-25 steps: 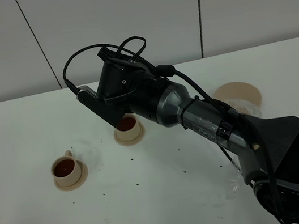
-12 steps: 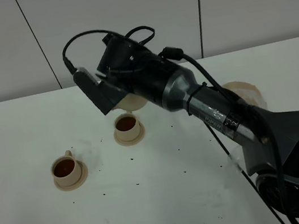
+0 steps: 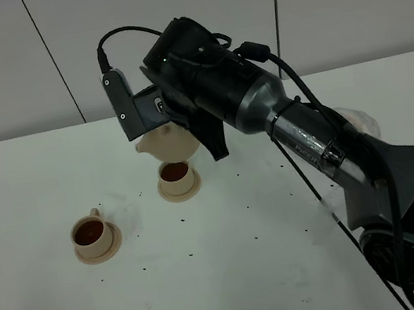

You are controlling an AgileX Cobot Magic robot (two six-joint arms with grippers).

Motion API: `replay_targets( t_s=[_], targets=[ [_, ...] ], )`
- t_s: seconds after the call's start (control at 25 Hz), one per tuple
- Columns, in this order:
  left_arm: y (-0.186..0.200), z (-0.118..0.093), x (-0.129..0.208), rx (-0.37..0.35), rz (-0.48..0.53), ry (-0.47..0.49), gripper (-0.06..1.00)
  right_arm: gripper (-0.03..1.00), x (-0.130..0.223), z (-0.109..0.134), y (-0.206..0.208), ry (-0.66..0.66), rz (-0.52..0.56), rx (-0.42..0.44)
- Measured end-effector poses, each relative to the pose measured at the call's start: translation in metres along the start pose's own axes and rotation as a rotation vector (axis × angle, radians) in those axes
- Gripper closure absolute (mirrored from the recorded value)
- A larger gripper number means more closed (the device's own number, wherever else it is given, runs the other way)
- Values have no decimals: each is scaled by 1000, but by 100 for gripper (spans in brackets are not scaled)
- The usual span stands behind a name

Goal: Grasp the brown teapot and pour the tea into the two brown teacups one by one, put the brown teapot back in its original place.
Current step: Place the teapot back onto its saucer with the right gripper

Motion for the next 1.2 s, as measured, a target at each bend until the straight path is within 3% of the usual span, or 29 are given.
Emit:
replay_targets(
  t_s=[0.4,0.76,1.04,1.2],
  targets=[
    [0,0,0,0,0,0,69,87,6,-1,-3,-306,-12,-15],
    [0,0,0,0,0,0,69,87,20,8,-22,-615,13,-90],
    [0,0,0,0,0,0,69,87,20,1,-4,-796,-51,-106],
    [0,0,0,0,0,0,69,87,24,5,-8,-904,-85,-178]
  ],
)
Point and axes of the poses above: a point on each arm's last joint axis where the gripper is mounted, y pointing back along that axis away from the gripper, z along the wrist's bending axis when the last joint is at zero, x = y × z, the point moved 1 cm from there along -y, pointing out along that axis toward the gripper, and after that the axes turned 4 degrees about y, right-handed, at the moved point
